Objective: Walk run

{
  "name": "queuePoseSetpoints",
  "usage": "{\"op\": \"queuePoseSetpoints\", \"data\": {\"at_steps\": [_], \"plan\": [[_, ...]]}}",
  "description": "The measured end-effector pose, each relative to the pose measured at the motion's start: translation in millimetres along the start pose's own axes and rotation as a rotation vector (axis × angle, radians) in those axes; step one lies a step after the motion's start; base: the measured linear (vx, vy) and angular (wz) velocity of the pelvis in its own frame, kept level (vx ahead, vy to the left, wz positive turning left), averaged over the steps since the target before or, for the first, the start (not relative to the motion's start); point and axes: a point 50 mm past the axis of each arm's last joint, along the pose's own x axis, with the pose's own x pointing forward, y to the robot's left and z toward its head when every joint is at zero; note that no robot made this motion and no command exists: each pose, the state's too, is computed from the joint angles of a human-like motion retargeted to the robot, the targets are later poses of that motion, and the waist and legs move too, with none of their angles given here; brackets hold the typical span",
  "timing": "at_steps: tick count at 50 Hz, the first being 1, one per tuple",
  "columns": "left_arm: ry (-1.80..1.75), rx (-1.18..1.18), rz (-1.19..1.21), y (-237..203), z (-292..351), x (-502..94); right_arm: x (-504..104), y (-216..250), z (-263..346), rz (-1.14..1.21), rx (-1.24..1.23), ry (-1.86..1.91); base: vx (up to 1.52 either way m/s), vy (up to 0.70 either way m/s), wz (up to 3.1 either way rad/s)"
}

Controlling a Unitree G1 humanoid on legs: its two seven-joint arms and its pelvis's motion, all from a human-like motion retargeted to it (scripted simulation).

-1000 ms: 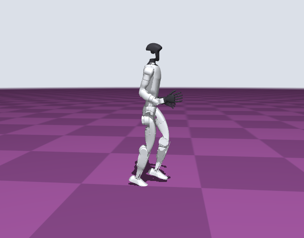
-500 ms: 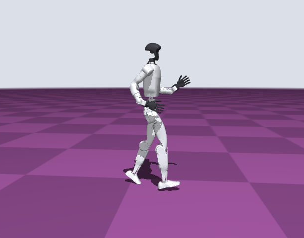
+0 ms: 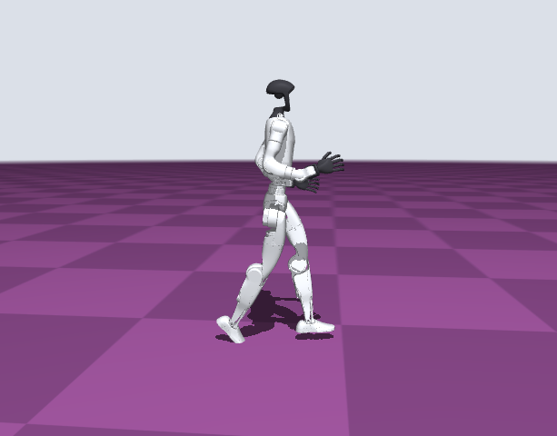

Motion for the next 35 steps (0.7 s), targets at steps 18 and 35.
{"op": "queuePoseSetpoints", "data": {"at_steps": [18, 35], "plan": [[-0.577, -0.095, 0.053, -6.3, 115.4, 102.9, -120.0, -5.5, -43.9, 0.095, -0.124, 0.477, 1.08, -0.07, 1.32], [0.062, -0.250, 0.076, -32.4, -20.9, 7.5, -8.6, 51.7, -37.2, 0.066, 0.268, 0.164, 0.95, -0.16, 0.82]]}}
